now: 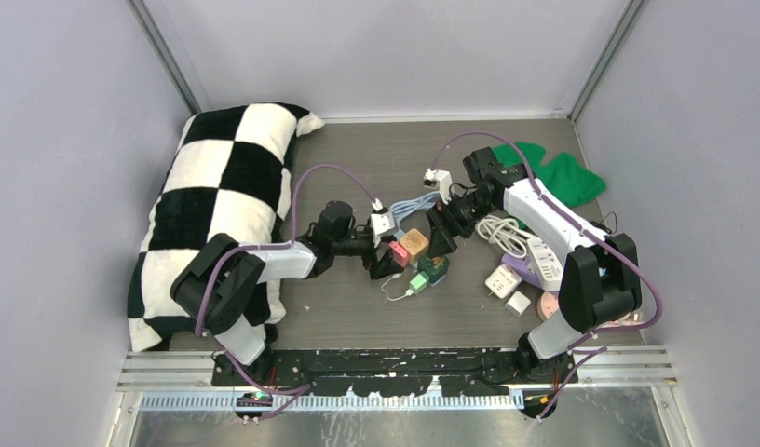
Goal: Pull the plug off the socket
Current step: Remove the plug from the socket.
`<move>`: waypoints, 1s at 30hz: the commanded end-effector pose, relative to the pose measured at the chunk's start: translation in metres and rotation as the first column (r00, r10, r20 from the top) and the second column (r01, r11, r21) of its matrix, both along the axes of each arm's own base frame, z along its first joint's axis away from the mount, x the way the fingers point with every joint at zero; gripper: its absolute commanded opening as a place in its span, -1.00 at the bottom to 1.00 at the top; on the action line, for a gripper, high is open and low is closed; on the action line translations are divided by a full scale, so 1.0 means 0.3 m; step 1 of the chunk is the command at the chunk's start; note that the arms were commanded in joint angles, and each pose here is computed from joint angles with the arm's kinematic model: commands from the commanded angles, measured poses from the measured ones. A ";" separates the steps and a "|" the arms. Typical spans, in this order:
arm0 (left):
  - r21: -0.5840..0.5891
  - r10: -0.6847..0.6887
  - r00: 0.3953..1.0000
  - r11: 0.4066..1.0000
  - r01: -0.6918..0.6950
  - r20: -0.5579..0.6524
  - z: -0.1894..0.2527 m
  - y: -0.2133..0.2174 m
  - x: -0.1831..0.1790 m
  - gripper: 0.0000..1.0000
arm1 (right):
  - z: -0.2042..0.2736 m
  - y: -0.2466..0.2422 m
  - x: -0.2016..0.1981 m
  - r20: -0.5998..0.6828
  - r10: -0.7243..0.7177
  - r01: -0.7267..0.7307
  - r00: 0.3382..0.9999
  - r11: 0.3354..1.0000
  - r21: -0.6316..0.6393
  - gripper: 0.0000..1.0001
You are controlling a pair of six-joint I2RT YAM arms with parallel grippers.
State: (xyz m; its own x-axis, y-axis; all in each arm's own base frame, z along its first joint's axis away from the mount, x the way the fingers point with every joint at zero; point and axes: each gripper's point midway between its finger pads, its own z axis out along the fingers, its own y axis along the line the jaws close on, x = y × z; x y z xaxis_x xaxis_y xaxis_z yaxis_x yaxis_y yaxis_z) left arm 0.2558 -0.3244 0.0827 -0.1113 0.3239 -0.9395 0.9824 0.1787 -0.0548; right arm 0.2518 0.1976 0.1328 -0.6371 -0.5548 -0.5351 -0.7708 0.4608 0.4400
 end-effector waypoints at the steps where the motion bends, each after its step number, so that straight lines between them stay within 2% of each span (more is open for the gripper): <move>1: -0.012 -0.015 1.000 1.000 0.015 0.022 0.033 0.014 -0.040 0.67 | 0.035 0.010 0.003 0.021 0.015 -0.016 1.000 0.999 0.034 0.73; 8: -0.017 0.023 1.000 1.000 -0.024 -0.015 0.051 0.023 -0.053 0.62 | 0.036 0.012 0.003 0.016 0.016 -0.016 1.000 0.999 0.036 0.73; 14: -0.005 0.061 0.997 0.998 -0.061 -0.045 0.050 -0.008 -0.076 0.49 | 0.041 0.010 0.002 0.023 0.015 -0.016 1.000 0.999 0.035 0.73; 23: 0.075 0.210 0.977 0.975 -0.211 0.027 0.002 -0.004 -0.073 0.23 | 0.043 0.010 -0.001 0.026 0.016 -0.017 1.000 0.999 0.036 0.73; 30: 0.078 0.338 0.941 0.938 -0.338 0.007 -0.011 0.016 -0.046 0.12 | 0.043 0.024 0.024 0.013 -0.046 0.045 0.999 0.998 0.052 0.72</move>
